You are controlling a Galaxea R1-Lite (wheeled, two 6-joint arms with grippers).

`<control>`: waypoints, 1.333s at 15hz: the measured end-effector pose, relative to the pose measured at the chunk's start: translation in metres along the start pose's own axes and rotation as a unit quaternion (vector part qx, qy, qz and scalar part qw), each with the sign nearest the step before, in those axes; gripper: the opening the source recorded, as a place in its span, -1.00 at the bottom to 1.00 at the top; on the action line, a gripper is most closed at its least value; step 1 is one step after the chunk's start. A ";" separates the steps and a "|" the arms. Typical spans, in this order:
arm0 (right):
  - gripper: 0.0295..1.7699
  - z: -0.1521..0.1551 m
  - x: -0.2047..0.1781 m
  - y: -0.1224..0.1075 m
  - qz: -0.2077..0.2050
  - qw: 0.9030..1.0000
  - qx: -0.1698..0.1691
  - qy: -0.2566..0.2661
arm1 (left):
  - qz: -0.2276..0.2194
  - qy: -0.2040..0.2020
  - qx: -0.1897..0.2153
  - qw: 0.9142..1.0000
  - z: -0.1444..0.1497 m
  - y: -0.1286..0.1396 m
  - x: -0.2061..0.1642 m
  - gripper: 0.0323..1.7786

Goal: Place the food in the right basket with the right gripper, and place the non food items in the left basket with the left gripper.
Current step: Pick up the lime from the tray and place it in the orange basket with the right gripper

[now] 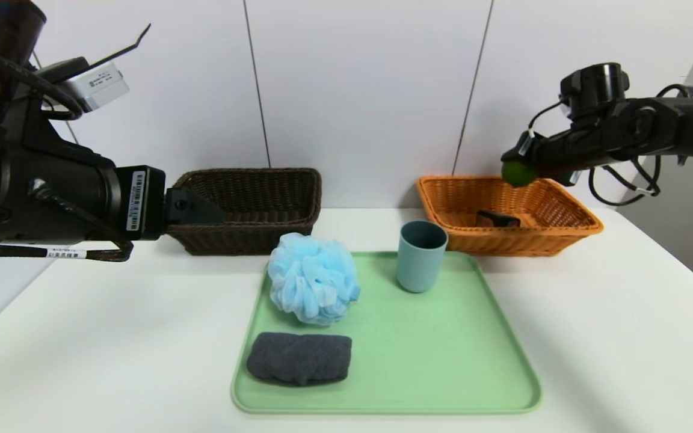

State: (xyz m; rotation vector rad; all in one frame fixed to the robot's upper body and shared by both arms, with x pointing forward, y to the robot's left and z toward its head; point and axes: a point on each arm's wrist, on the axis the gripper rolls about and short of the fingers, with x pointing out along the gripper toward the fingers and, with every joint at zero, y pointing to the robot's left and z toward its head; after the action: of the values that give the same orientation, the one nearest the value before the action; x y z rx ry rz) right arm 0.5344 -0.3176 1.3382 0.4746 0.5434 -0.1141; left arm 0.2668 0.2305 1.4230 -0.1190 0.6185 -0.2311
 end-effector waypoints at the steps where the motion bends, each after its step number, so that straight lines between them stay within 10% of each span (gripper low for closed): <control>1: 0.08 -0.002 0.006 -0.004 -0.005 1.000 0.001 0.005 | 0.000 0.002 0.000 1.000 0.000 0.000 0.002 0.90; 9: 0.08 -0.006 0.018 -0.013 -0.018 1.000 0.004 0.018 | 0.003 0.010 0.003 1.000 0.001 -0.003 0.014 0.90; 20: 0.73 -0.004 0.014 -0.011 -0.015 1.000 0.002 0.010 | 0.001 0.002 0.000 1.000 0.005 -0.005 0.012 0.90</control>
State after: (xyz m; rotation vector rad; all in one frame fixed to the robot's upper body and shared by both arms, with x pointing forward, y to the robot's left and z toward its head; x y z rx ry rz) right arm 0.5423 -0.3247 1.3233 0.4730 0.5709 -0.1395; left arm 0.2785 0.2232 1.4208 -0.1183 0.6223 -0.2292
